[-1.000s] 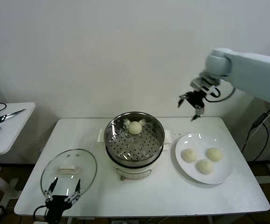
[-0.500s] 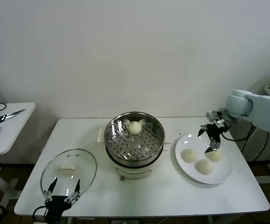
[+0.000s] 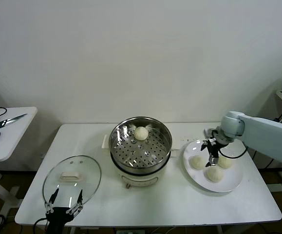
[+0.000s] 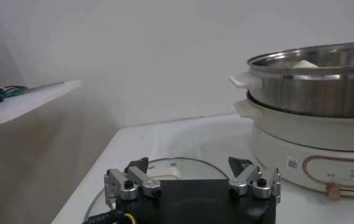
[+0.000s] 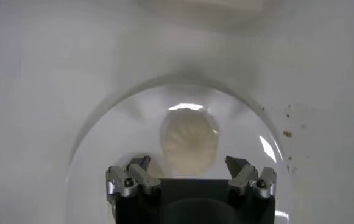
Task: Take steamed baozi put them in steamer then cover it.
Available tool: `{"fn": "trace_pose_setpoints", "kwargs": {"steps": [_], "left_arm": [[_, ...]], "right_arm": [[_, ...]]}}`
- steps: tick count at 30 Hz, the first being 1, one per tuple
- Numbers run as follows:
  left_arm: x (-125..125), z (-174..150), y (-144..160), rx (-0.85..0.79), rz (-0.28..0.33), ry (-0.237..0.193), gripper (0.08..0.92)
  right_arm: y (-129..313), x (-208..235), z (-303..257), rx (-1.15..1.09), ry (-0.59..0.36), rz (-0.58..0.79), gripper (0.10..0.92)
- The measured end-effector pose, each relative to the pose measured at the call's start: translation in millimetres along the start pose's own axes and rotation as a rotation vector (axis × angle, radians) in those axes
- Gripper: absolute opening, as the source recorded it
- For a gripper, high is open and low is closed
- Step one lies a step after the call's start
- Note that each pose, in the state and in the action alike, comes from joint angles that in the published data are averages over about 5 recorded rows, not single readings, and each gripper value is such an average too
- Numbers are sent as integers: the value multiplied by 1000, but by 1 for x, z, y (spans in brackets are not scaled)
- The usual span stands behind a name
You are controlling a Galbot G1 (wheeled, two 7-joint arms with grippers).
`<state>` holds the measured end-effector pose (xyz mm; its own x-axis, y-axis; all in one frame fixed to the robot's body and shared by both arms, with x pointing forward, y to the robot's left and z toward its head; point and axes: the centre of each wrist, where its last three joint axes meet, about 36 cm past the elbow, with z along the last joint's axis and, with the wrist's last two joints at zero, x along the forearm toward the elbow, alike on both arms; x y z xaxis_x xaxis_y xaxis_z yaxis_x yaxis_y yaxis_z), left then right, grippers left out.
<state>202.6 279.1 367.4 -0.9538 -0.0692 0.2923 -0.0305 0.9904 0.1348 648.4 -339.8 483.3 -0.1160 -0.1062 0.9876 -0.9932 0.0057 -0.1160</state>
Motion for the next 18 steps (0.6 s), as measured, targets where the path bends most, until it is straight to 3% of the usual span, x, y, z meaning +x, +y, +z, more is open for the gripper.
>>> {"fn": "trace_pose_setpoints", "kwargs": {"steps": [9,18], "left_arm": [[0,2,1,0,-2,3,823],[0,3,1,-1,-2,3,823]], "right_arm": [[-3,-26,-7,-21,10,5,813],[-6,-33,-9,-33,12,6,679]]}}
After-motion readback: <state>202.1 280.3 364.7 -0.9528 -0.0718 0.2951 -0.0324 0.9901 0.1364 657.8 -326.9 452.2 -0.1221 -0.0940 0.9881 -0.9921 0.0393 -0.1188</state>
